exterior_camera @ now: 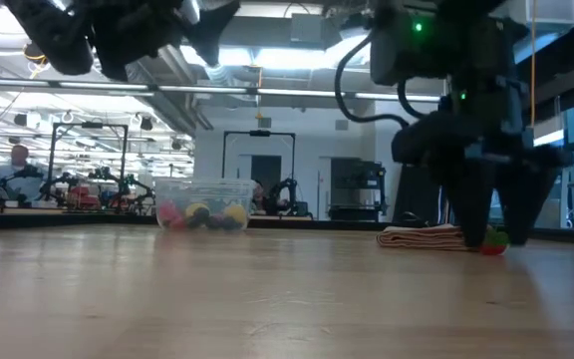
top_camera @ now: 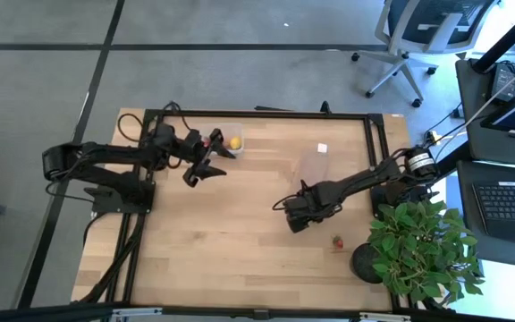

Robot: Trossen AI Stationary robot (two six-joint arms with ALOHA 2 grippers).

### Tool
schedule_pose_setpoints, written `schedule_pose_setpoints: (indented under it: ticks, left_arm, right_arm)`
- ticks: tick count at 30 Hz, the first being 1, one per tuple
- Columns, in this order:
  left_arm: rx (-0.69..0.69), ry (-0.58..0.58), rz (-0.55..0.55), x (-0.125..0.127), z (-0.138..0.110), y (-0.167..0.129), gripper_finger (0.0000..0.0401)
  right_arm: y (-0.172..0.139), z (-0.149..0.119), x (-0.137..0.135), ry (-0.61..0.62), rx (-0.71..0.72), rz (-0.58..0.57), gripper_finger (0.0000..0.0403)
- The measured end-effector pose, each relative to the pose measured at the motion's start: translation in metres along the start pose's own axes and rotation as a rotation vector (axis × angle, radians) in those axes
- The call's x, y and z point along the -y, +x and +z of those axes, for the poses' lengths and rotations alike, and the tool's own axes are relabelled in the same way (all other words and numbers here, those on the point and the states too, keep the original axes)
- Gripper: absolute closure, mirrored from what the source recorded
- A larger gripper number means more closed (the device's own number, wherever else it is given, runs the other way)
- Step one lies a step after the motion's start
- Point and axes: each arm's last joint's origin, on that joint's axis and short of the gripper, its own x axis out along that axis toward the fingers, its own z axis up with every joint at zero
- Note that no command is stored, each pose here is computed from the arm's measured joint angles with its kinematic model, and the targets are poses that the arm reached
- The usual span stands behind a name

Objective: Pick and placing Produce into tupperware
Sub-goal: Put the strawberry into the transparent bin

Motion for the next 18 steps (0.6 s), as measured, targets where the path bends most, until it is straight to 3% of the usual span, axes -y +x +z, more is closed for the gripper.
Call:
schedule_pose_setpoints:
  ticks: [5,18]
  left_arm:
    - [0.013,0.013,-0.001,0.003,0.003,0.000,0.0147]
    - [0.004,0.016,0.002,0.003,0.002,0.000,0.0147]
  right_arm:
    - [0.011,0.001,0.007,0.008,0.007,0.032,0.0119]
    - [0.018,0.002,0.013,-0.018,0.047,0.004,0.0176]
